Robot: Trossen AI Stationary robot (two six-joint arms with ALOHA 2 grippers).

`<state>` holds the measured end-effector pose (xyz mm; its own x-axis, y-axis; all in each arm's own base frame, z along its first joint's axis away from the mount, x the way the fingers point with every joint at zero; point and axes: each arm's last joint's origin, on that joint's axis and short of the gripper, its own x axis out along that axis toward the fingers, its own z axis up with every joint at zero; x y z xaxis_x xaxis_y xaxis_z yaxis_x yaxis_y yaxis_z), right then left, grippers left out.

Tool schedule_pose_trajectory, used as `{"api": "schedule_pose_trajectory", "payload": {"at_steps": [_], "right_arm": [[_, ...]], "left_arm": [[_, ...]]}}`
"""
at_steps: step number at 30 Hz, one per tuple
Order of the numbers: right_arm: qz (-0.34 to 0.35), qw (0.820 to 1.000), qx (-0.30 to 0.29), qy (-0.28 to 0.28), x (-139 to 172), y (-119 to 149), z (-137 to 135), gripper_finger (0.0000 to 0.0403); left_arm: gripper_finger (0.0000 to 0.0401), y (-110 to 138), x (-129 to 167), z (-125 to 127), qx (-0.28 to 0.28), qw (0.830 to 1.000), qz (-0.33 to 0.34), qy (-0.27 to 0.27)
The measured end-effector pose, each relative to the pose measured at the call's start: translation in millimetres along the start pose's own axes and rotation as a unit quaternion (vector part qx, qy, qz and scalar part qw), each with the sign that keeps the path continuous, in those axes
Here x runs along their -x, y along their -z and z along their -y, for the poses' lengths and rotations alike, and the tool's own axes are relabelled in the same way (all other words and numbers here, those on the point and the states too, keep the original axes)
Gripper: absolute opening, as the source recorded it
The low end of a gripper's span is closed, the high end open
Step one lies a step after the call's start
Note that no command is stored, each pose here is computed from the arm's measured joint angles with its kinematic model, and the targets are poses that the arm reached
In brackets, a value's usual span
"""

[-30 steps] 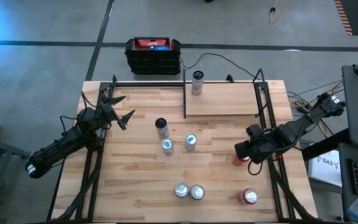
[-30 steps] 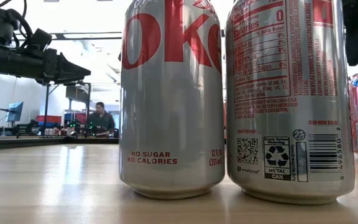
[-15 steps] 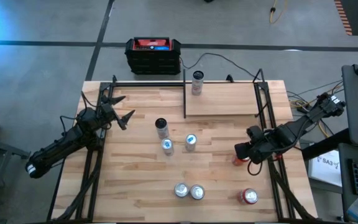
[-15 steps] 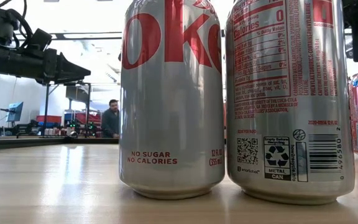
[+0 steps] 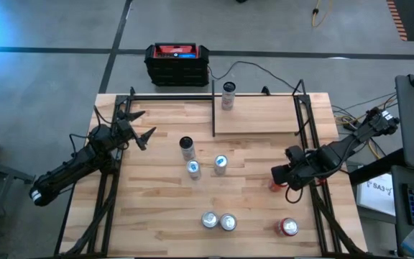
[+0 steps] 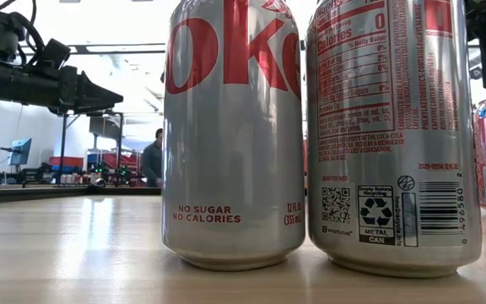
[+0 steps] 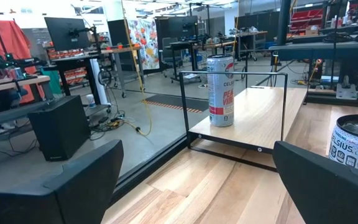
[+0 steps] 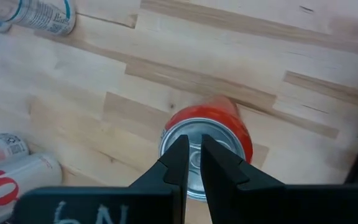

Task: Place canned beverage on shelf
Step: Put the top red soda can on the shelf

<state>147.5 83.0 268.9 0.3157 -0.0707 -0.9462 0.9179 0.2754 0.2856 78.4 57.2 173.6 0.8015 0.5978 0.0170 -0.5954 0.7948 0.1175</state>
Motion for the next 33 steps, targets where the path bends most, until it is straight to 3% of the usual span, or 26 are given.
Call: {"api": "schedule_pose_trajectory", "payload": {"at_steps": [7, 13, 33], "right_arm": [[-0.010, 1.000, 0.023, -0.004, 1.6, -0.1, 0.9, 0.0055], [-0.023, 0.997, 0.071, -0.014, 1.7, 1.2, -1.1, 0.0114], [-0.071, 0.993, 0.099, -0.005, 1.9, 3.8, 0.1, 0.0321]], "left_arm": [[0.0398, 0.0, 0.0, 0.0, 0.000, 1.000, 0.000, 0.000], [0.0398, 0.0, 0.0, 0.0, 0.000, 1.000, 0.000, 0.000], [0.0398, 0.0, 0.0, 0.0, 0.000, 1.000, 0.000, 0.000]]}}
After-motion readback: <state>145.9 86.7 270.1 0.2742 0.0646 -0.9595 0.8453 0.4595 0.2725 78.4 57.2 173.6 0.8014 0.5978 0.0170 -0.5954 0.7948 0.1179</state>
